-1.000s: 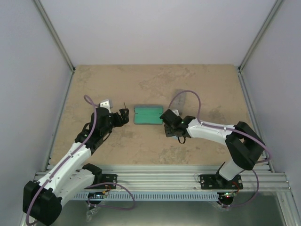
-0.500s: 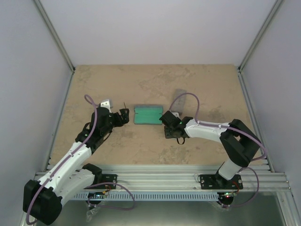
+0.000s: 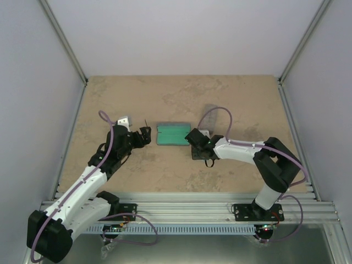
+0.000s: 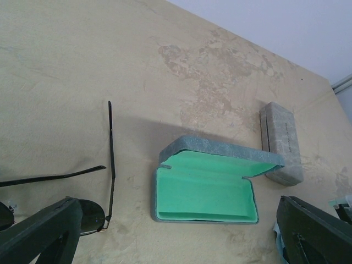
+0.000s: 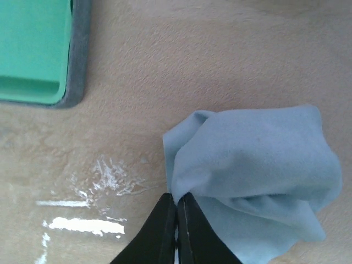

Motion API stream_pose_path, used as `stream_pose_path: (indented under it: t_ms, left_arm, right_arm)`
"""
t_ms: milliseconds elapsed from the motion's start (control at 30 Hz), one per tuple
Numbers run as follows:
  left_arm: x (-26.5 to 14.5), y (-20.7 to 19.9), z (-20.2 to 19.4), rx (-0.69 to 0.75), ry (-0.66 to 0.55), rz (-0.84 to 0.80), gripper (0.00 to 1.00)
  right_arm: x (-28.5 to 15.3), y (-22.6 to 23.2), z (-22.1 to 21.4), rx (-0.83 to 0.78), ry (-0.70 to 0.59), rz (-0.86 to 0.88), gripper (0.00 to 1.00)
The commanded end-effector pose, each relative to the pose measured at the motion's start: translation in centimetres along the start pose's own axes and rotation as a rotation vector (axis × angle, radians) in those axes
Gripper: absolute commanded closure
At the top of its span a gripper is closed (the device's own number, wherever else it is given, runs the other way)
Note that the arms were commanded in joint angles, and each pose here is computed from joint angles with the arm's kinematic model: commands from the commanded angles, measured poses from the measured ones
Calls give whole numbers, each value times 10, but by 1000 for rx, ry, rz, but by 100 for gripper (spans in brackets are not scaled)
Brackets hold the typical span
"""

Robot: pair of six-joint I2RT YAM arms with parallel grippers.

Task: Organize the sunglasses
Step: Adjust the glasses cleaning cloth at the center of the board.

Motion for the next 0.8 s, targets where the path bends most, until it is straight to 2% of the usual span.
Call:
stream_pose_path:
  t_ms: [0, 167, 400, 567, 667, 767]
  left_arm:
    - [-3, -3, 4, 3, -20, -14, 0]
    - [-1, -5, 3, -4, -11, -31, 1]
    - [1, -5, -6, -18, 23, -60, 0]
    - [2, -4, -13, -15, 56, -74, 1]
    - [3, -5, -17, -15, 74, -86, 1]
    - [5, -5, -22, -16, 103, -95, 0]
  right_arm:
    - [-14, 0, 20, 9, -70, 8, 99]
    - [-43, 25, 31, -89, -115, 219, 100]
    - [-88, 77, 28, -205, -115, 656, 100]
    - [-128, 99, 26, -241, -175, 932, 100]
    - [-136, 98, 23, -239, -190, 981, 99]
    - [-114, 84, 12, -199, -133, 896, 100]
Point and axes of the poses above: each gripper's point midway between its finger pads, its own x axis out along the fingers, its own y axis along the line the jaws close on, z = x × y, the point moved 3 cm from there along -x, back along the fingers, and after that the axes turned 15 degrees about -x, right-handed, at the moved point
